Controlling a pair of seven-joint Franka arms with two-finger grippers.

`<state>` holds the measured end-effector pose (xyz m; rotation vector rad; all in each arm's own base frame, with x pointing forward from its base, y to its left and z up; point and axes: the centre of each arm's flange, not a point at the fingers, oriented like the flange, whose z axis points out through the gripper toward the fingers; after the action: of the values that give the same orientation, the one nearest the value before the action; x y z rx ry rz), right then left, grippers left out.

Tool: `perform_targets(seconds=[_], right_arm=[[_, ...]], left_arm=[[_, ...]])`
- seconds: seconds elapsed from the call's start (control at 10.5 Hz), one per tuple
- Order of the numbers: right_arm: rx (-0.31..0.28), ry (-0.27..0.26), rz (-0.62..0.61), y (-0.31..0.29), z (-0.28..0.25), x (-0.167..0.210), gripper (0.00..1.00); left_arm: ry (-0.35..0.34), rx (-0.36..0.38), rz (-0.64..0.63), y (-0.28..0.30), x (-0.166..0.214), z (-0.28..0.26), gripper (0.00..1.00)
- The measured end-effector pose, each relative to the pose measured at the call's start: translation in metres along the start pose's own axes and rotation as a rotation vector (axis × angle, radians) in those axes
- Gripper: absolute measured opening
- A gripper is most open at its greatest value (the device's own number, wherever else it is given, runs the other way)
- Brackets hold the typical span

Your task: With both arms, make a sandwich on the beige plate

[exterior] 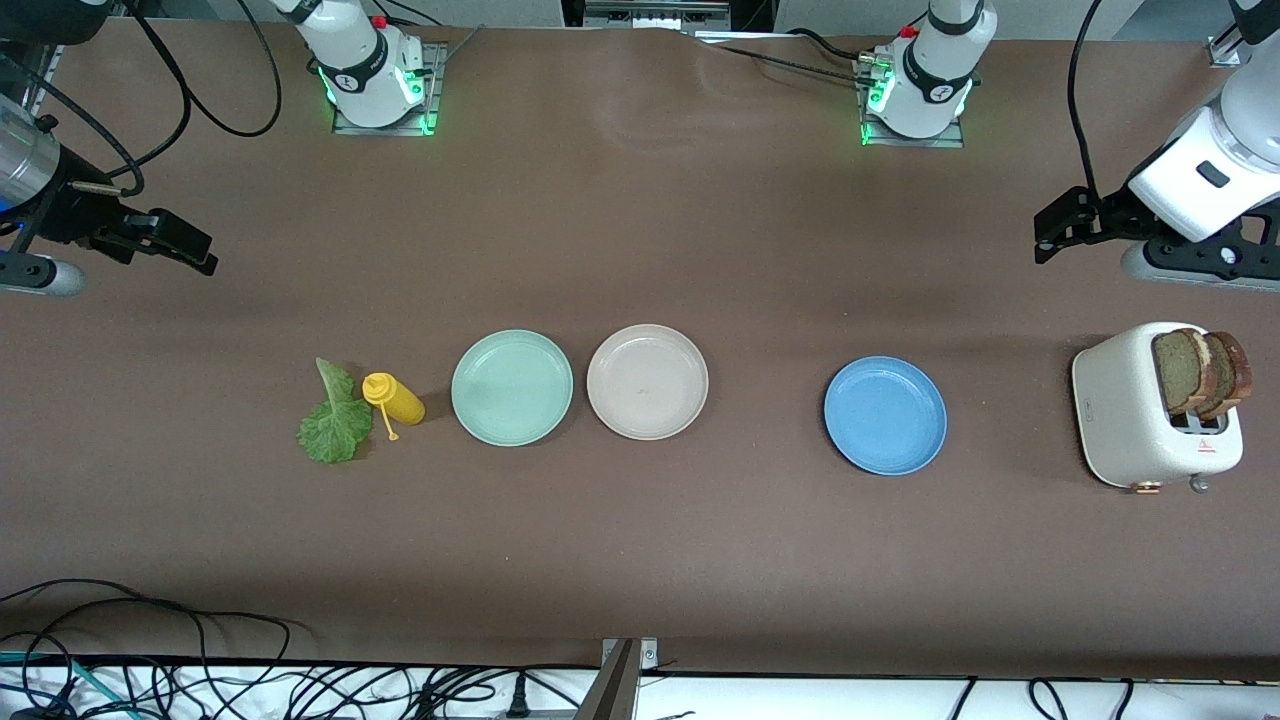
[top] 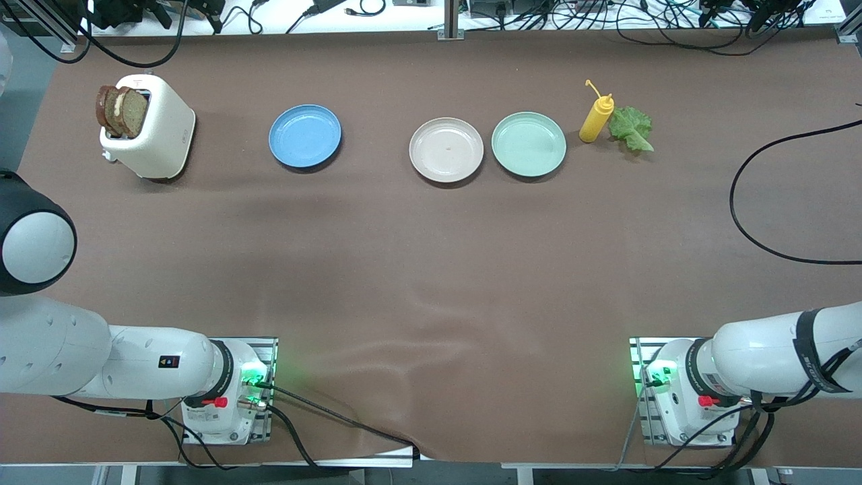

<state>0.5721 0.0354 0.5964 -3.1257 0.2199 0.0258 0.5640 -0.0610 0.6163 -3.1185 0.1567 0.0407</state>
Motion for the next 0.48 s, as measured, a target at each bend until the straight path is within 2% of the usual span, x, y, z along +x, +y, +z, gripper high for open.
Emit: perform_targets(seconds=[0.48], right_arm=[[-0.005,0.018,-0.015,0.0019,0.0016,0.0046,1.00]], left_arm=[[-0.001,-0.010,-0.007,-0.0027,-0.0005,-0.0001,1.00]])
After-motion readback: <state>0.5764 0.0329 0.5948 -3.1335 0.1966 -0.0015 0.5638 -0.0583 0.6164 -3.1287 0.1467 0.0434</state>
